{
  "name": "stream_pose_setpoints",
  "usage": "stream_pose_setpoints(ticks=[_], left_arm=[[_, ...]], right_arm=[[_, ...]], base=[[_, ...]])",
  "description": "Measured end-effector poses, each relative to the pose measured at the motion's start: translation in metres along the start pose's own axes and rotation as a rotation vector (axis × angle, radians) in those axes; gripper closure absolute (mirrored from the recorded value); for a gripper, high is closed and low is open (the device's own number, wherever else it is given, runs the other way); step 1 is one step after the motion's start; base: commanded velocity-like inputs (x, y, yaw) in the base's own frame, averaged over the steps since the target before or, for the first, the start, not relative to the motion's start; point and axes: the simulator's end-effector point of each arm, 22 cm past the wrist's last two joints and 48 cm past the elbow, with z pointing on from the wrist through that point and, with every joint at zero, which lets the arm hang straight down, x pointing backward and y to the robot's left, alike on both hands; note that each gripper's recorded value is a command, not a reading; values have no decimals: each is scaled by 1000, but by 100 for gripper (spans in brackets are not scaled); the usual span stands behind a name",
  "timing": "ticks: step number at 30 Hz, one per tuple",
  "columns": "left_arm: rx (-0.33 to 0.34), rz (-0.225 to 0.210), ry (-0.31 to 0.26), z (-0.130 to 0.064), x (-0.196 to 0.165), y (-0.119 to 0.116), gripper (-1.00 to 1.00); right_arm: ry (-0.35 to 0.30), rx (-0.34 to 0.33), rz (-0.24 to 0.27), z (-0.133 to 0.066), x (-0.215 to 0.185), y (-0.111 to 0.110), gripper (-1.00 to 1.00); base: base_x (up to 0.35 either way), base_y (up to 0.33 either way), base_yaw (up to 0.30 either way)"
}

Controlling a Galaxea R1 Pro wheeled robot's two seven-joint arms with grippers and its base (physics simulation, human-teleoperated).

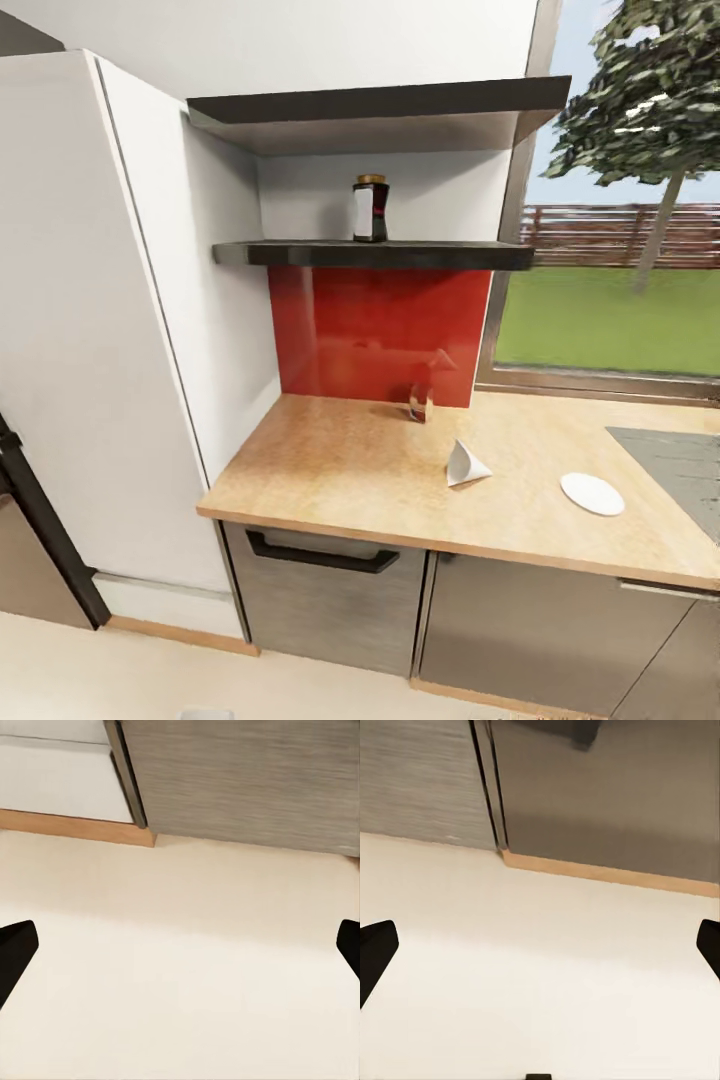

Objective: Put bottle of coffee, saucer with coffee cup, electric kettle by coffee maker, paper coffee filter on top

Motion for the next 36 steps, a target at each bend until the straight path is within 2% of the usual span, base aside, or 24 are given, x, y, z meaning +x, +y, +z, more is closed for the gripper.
stream_pose_setpoints(ticks=[27,36], left_arm=[[-3,0,-3,0,-1,1,-100],[-8,0,-7,0,-1,2,-100]], right_arm=[[-1,-4,0,0,-1,1,-100],[-2,-2,3,1,-2,0,-100]], base=[[5,336,-287],[-135,304,-287]])
